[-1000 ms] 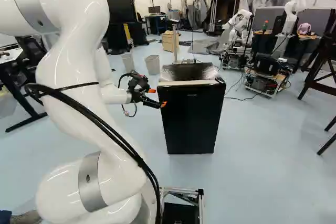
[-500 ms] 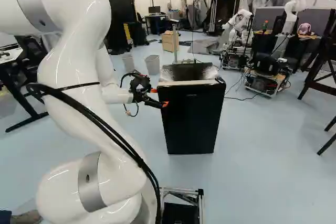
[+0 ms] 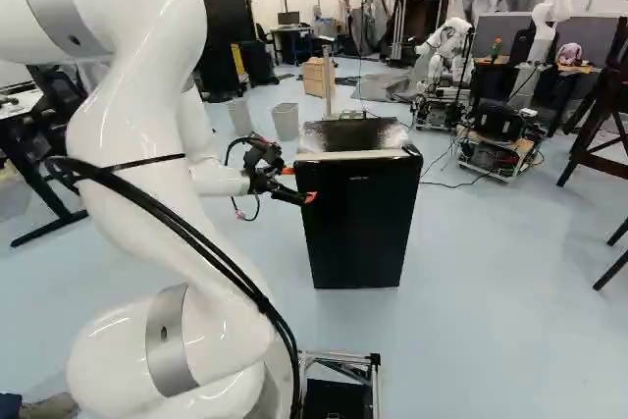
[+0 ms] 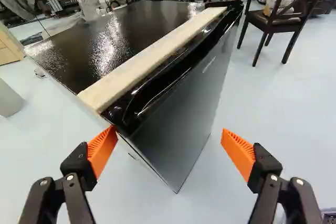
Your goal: Grab a drink from the fridge
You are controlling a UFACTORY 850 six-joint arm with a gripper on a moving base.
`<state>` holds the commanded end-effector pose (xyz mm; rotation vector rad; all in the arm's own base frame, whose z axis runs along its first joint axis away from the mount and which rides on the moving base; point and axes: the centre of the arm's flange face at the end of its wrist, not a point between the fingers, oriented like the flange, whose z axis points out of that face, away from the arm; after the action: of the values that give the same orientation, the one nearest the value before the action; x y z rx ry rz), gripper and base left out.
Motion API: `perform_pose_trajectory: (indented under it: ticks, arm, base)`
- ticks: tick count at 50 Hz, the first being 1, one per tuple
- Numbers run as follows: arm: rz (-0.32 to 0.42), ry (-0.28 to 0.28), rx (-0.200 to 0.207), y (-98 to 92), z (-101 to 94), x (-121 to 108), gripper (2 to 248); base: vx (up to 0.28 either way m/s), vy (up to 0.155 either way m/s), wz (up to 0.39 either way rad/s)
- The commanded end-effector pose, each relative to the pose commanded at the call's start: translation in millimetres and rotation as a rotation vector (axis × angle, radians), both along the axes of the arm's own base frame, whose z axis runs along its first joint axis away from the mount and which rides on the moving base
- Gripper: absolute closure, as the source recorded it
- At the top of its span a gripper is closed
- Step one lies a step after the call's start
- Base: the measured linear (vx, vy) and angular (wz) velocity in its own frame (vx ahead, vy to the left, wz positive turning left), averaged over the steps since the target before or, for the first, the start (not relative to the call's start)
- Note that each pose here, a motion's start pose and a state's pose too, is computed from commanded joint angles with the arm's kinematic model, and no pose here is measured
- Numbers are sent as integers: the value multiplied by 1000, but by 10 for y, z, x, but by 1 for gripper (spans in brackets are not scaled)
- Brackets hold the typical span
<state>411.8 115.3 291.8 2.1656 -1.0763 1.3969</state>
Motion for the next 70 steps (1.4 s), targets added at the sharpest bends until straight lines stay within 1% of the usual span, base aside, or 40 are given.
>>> perform_pose_trajectory:
  ticks: [15,22,30,44,70]
  arm:
    - [32,26,-13,-17,9,-325,3]
    - [57,33,-17,30,11,-438,3]
    - [83,34,-21,109,14,-497,3]
    - [111,21,-29,241,23,-489,3]
    - [125,-14,-39,422,39,-328,3]
  base:
    - [0,0,0]
    - [0,0,0]
    - [0,0,0]
    - [0,0,0]
    - [0,0,0]
